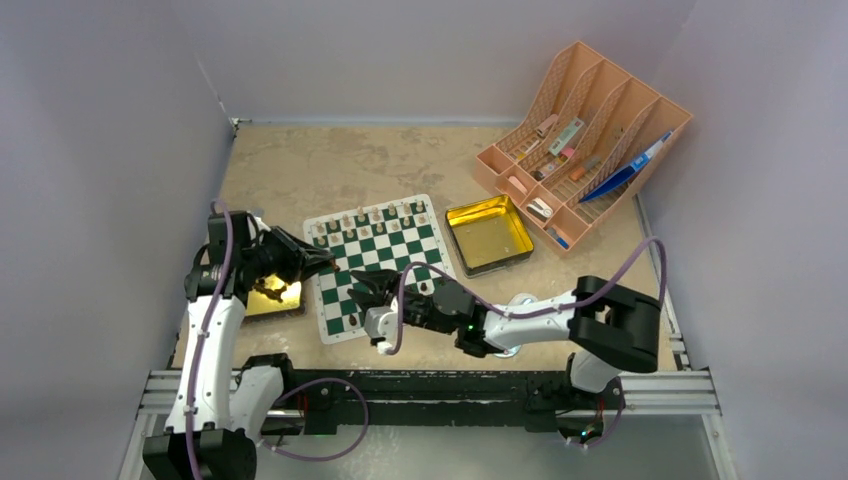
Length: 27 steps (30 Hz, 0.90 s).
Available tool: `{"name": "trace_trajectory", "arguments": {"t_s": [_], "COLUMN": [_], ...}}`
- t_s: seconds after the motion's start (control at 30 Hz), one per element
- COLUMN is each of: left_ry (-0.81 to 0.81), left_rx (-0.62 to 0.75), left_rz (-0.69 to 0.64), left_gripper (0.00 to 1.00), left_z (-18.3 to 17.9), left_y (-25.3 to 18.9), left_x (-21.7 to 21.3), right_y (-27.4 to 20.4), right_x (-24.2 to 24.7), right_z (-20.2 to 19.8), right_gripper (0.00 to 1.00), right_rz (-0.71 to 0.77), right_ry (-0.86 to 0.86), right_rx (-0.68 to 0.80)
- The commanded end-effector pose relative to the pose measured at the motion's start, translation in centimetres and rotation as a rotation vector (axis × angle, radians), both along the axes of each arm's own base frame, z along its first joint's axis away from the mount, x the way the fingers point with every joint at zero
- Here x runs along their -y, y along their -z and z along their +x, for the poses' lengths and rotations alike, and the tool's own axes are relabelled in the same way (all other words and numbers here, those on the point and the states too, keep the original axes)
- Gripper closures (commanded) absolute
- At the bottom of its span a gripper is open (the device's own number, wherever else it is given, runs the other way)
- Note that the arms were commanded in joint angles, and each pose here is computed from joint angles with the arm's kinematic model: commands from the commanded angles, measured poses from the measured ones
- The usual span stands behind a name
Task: Set up the chess pieces on the board
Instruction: Place the chess piece on the chessboard.
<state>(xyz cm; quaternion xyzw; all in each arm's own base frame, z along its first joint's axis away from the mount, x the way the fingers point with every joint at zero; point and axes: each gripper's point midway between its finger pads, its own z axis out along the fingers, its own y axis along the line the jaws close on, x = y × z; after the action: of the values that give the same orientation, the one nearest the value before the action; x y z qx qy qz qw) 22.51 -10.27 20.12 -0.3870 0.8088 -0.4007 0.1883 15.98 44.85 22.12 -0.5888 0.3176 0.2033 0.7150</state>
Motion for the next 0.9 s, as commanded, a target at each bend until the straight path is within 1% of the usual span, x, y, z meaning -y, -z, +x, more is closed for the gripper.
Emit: {"name": "trace_trajectory", "arguments": {"t_s": [0.0,0.1,0.4,0.5,0.7,0.8,0.87], "left_ry": [0.037,0.043,0.051,0.052,0.056,0.054,0.052], "left_rx": [0.047,0.041,0.051,0.048,0.046,0.046,0.047], "left_rz": [-0.034,-0.039,-0.054,-0.066,-0.074,-0.068,-0.067], "left_gripper": [1.0,1.0,1.0,1.0,1.0,1.0,1.0], "left_z": [-0.6,-1.0,-1.6,-1.8,-2.0,-2.1,-2.2], "left_y": [-1.3,-1.4,-1.9,-1.9,-2.1,-2.1,-2.0], "left_x": [0.7,0.8,1.1,1.2,1.4,1.3,1.3], "right_y": [-4.8,-4.3,-4.8,-4.7,-3.9,-4.4,-4.5], "right_x": [-0.9,-1.5,-1.9,-2.0,-2.8,-2.8,-3.1], "right_z": [1.1,1.6,1.9,1.9,1.8,1.9,1.7], "right_gripper": [0.57,0.58,0.59,0.61,0.62,0.63,0.65], "right_rz": [0.136,0.128,0.184,0.193,0.152,0.163,0.166], "right_ry": [0.051,0.073,0.084,0.085,0.082,0.095,0.09], "right_rx": [0.142,0.15,0.174,0.177,0.201,0.211,0.212]}}
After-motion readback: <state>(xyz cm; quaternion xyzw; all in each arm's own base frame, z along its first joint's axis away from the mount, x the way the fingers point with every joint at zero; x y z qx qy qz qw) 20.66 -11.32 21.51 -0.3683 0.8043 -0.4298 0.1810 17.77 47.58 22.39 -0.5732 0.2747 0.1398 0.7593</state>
